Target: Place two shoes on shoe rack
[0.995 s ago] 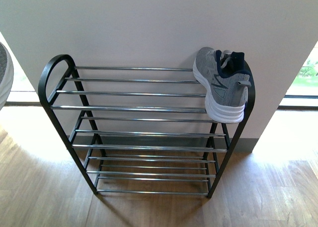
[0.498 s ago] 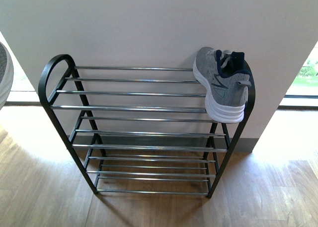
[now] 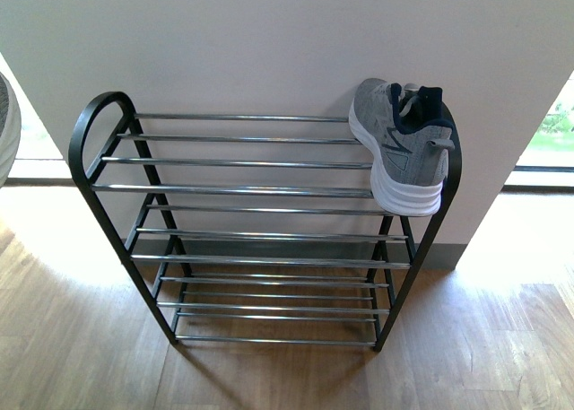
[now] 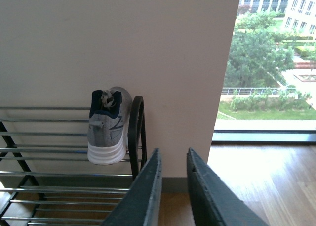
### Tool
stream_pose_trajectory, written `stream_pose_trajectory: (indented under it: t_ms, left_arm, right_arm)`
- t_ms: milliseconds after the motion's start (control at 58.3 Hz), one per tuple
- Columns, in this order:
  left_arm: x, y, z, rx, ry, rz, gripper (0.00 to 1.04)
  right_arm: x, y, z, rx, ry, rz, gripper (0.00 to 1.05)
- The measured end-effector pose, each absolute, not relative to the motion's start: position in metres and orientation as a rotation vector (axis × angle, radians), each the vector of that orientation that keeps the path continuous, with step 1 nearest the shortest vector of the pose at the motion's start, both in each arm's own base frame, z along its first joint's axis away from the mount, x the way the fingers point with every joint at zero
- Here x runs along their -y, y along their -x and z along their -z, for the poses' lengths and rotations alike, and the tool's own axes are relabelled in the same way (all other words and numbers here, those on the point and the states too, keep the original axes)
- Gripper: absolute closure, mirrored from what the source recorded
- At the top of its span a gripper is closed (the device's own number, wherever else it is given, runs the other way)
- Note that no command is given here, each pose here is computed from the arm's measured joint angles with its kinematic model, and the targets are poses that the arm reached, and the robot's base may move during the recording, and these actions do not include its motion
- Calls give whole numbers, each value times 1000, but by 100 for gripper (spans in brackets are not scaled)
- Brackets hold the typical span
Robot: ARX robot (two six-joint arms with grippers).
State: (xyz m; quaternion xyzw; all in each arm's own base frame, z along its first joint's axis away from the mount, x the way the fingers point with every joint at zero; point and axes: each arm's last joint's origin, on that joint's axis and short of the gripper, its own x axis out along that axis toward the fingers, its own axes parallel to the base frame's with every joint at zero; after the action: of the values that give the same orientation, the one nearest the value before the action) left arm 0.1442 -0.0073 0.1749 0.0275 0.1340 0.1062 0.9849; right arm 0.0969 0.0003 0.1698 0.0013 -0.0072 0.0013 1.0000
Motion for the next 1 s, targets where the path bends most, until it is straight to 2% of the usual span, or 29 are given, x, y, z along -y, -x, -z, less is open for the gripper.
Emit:
stream_pose_trajectory:
  t_ms: [69, 343, 481, 618, 738, 995]
  left_arm:
    - [7, -144, -175, -269, -55, -213, 103]
    - [7, -144, -175, -269, -57, -229, 103]
    - [15, -154, -176, -375, 23, -468, 103]
    - [25, -194, -185, -377, 232, -521, 103]
    - [39, -256, -195, -408, 350, -467, 103]
    - [100, -362, -178, -542, 324, -312, 103]
  right_arm:
    - [0, -97, -170, 15, -3, -3, 69]
    - [0, -97, -170, 15, -2, -5, 27]
    - [0, -97, -170, 14, -3, 4, 8]
    - [0, -97, -170, 14, -3, 2, 9]
    - [0, -97, -170, 14, -3, 0, 9]
    - [0, -97, -170, 14, -3, 0, 9]
